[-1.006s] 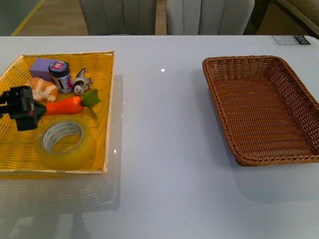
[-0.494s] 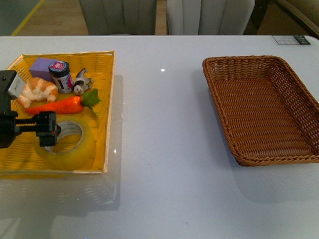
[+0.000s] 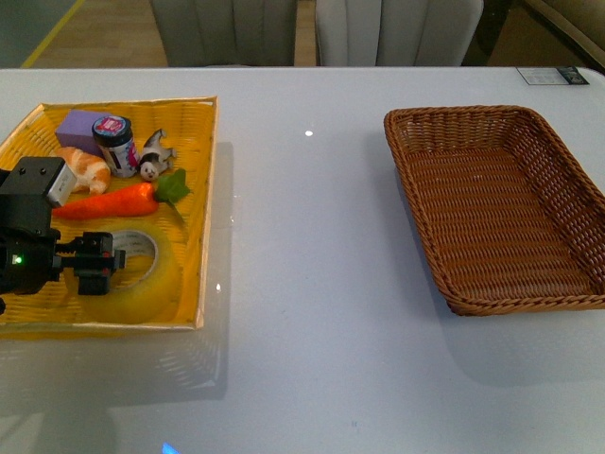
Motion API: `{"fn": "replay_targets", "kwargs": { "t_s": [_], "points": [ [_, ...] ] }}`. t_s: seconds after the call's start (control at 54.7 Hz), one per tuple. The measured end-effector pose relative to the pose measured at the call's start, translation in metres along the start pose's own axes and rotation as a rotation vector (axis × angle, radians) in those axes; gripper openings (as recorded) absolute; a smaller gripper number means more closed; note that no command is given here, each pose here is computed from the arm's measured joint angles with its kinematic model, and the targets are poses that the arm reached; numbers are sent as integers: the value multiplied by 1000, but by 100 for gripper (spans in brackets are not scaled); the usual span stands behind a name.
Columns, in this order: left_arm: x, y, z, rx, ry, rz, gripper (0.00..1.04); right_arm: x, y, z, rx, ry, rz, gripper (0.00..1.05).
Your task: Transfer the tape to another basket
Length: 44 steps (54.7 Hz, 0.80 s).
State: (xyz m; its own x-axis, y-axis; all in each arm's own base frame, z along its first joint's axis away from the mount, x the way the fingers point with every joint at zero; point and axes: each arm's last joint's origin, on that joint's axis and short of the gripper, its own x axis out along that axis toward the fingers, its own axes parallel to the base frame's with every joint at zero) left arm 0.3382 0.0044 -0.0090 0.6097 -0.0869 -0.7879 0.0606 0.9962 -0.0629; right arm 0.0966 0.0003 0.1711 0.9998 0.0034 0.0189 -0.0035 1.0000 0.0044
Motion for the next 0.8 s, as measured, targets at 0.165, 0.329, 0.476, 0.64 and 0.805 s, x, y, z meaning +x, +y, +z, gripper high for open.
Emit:
{"fn": "replay_targets", "kwargs": {
  "t_s": [0.165, 0.329, 0.476, 0.64, 0.805],
  "points": [
    [0, -1, 0, -14, -1, 4, 39, 0, 0, 0, 0, 0, 0, 96],
    [-10, 1, 10, -71, -54, 40, 16, 0, 0, 0, 0, 0, 0, 96],
    [-30, 1, 24, -86, -120, 43, 16, 0, 0, 0, 0, 0, 0, 96],
    [-60, 0, 48, -96, -212, 24, 16, 0, 0, 0, 0, 0, 0, 96],
    [-103, -20, 86, -109, -318, -30, 16, 0, 0, 0, 0, 0, 0, 96]
  ]
}}
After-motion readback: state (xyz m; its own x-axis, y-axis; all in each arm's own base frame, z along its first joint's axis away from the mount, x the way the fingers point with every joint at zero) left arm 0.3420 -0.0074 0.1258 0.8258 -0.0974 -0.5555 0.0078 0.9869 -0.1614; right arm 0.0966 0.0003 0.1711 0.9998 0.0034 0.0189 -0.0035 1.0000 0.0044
